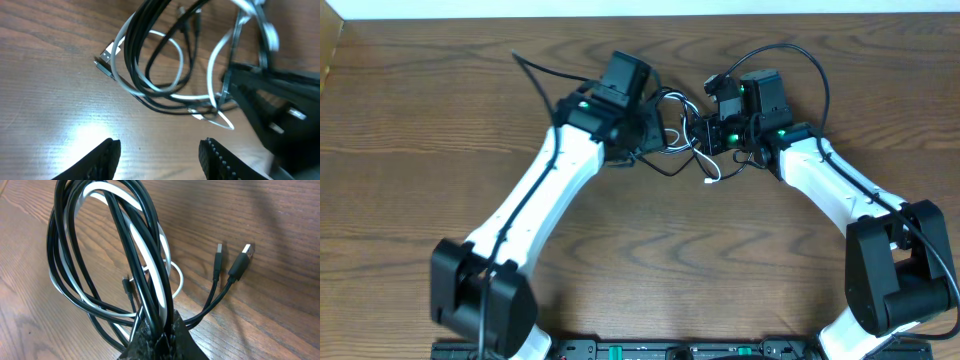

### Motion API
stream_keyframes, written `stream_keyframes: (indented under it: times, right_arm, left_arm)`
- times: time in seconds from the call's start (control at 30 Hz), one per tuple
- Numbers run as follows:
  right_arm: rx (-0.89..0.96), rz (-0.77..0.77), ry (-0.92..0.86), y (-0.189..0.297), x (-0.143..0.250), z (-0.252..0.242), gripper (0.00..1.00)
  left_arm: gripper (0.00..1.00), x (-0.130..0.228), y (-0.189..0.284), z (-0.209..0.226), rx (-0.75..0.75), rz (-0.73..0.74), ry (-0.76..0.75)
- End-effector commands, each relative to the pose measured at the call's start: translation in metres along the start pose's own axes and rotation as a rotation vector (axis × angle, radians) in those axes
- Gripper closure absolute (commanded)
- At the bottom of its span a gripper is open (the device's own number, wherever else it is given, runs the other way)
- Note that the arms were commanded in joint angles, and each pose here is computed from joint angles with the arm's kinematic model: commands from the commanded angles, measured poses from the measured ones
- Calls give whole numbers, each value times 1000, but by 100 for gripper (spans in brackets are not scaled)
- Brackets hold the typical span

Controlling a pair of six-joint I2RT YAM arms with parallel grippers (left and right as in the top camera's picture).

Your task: Untangle cables

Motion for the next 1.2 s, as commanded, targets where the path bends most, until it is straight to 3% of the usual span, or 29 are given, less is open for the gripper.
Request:
stream_keyframes:
  times: [0.0, 0.23, 0.43, 0.63, 0.83, 0.93, 1.17]
  right_arm:
    - [-32, -15, 3, 3, -5, 9, 99]
    - [-32, -15, 3, 3, -5, 9, 99]
    - [-32, -15, 3, 3, -5, 9, 99]
    - [-32, -16, 3, 3, -5, 9, 99]
    - [-32, -15, 3, 3, -5, 9, 99]
    - [-32, -15, 3, 3, -5, 9, 99]
    - [-32, -16, 3, 3, -5, 9, 99]
  left_arm:
    - [46, -5, -22, 7, -64, -9, 27]
    - [46, -16, -50, 3, -44, -31, 24]
    - [46, -21, -55, 13, -129, -83, 25]
    - [67, -20, -56, 15, -137, -74, 26]
    - [68, -19, -56, 14, -136, -73, 25]
    - [75, -18, -57, 14, -138, -70, 24]
    - [75, -13, -62, 20, -151, -57, 41]
Point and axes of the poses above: each gripper's point midway between its finger pads, its own y axis back along the fingers, its own z axis along the line the jaws close on, x = y × z, the point moved 7 cm from there along y, back along the fingers, and after that the axes turned 5 degrees about y, right-handed, at the moved point
